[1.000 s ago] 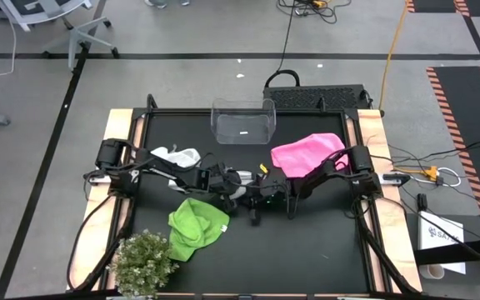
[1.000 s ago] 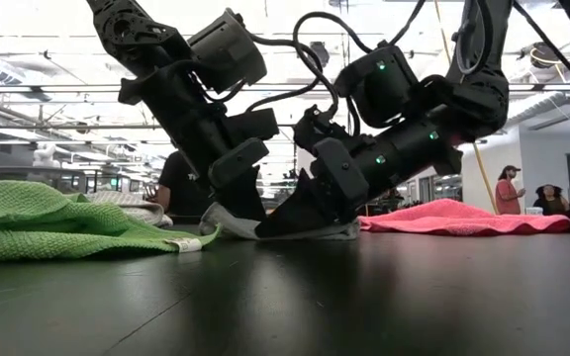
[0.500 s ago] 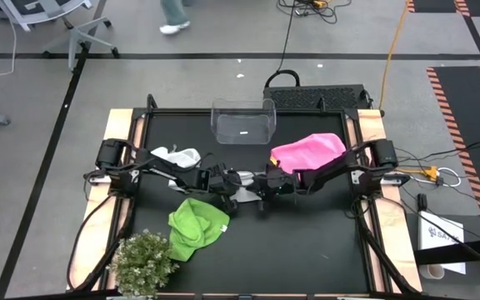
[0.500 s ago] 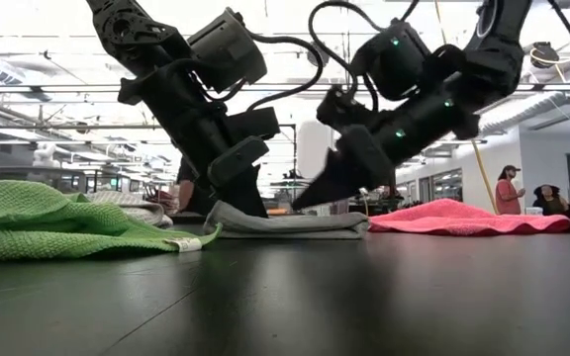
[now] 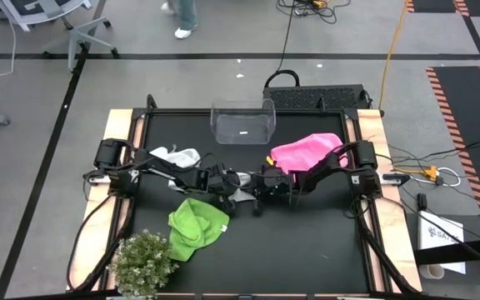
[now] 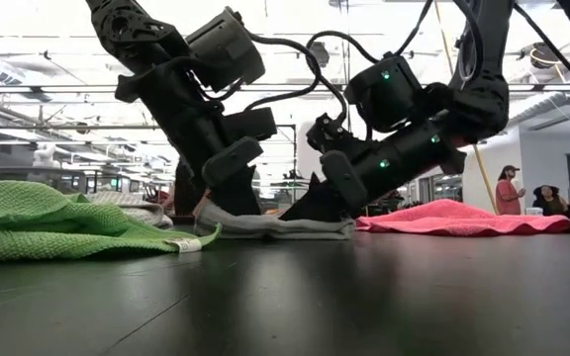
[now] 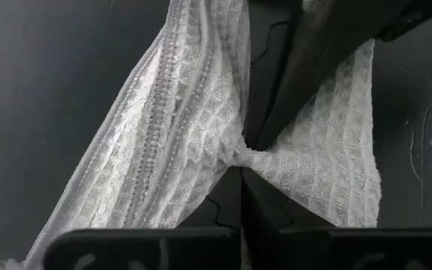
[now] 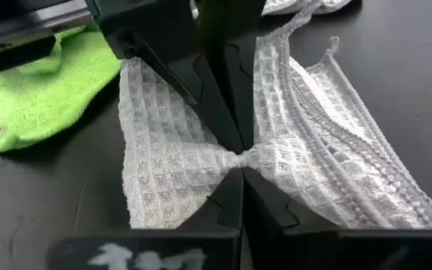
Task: Fold microfiber towels
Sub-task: Put the right gray microfiber cloth into the transparent bin
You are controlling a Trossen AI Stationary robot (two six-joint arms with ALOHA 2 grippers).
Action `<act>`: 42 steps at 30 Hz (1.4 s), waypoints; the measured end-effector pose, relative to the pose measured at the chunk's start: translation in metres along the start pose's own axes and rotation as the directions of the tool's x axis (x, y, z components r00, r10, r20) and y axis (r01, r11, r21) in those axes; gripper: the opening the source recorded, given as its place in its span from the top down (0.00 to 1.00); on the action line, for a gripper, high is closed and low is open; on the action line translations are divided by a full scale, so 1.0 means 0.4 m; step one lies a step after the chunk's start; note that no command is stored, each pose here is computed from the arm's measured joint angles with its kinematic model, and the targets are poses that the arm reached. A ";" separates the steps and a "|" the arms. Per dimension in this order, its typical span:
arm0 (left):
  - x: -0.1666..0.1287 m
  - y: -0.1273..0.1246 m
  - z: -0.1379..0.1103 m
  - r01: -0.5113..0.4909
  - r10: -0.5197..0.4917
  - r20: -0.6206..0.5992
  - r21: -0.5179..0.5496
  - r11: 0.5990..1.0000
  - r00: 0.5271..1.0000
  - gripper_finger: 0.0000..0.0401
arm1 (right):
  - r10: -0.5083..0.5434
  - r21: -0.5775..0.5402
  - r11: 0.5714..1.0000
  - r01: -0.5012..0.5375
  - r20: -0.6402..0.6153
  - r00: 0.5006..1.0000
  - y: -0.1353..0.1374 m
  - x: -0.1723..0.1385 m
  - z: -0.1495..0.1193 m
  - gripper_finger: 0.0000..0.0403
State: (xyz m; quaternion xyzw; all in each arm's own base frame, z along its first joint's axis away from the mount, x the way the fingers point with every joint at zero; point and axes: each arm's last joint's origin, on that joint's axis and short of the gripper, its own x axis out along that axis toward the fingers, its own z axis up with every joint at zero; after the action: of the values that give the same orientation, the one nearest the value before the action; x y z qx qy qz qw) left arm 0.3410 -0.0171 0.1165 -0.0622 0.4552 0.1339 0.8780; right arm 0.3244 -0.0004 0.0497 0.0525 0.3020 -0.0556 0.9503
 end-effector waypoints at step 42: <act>-0.189 0.020 0.054 -0.065 0.068 0.104 -0.036 0.997 0.992 0.98 | 0.004 0.092 0.996 -0.007 0.030 1.000 -0.010 -0.021 -0.029 1.00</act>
State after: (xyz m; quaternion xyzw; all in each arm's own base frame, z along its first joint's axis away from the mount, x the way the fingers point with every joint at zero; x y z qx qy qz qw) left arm 0.3138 -0.0178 0.1908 -0.0543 0.4080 0.1735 0.8947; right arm 0.3107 -0.0021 0.0450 0.0964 0.2847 -0.0675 0.9513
